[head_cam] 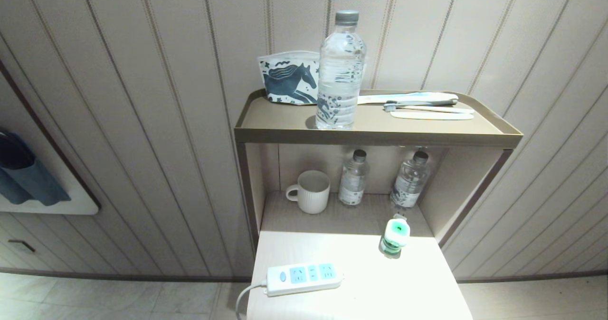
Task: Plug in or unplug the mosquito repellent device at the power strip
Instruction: Pick up the mosquito repellent liquid
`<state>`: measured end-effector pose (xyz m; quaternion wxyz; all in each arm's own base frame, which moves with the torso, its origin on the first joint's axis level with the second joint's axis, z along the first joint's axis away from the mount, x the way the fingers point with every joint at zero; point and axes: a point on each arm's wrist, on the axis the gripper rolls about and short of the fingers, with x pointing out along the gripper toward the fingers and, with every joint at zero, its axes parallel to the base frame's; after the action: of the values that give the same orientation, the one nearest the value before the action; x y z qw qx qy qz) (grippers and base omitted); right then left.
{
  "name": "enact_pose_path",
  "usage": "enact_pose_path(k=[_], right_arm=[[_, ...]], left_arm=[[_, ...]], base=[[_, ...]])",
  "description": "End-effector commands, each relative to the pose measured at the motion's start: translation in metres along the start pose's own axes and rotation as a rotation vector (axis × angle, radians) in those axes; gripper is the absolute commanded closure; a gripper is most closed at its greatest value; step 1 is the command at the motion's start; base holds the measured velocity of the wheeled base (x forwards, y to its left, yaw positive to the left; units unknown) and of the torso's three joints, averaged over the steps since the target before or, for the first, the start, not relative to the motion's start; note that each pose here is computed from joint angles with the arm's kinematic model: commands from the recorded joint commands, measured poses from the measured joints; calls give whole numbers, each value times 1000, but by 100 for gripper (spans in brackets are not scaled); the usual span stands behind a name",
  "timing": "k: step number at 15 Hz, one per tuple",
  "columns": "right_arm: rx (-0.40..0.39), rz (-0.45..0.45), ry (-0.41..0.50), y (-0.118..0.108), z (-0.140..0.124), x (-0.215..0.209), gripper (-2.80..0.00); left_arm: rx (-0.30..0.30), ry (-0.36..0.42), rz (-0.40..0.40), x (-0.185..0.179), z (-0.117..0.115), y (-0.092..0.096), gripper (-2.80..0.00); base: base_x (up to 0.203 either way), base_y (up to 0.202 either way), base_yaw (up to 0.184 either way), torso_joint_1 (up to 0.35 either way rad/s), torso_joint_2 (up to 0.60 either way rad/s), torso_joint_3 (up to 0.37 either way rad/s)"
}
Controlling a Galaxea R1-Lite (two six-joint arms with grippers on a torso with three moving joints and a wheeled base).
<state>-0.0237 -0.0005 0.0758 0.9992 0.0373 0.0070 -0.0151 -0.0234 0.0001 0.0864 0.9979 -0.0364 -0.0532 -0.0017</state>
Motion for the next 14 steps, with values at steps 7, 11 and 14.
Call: enact_pose_path(k=[7,11,14], right_arm=[[-7,2,-1,0,0,0,0],[-15,-8,16,0,1,-1,0],[-16,-13,59,0,0,-3,0]], left_arm=[[-1,-1,1,0,0,0,0],[-1,-1,1,0,0,0,0],[-1,-1,1,0,0,0,0]], base=[[0,0,0,0,0,0],[0,0,0,0,0,0],[0,0,0,0,0,0]])
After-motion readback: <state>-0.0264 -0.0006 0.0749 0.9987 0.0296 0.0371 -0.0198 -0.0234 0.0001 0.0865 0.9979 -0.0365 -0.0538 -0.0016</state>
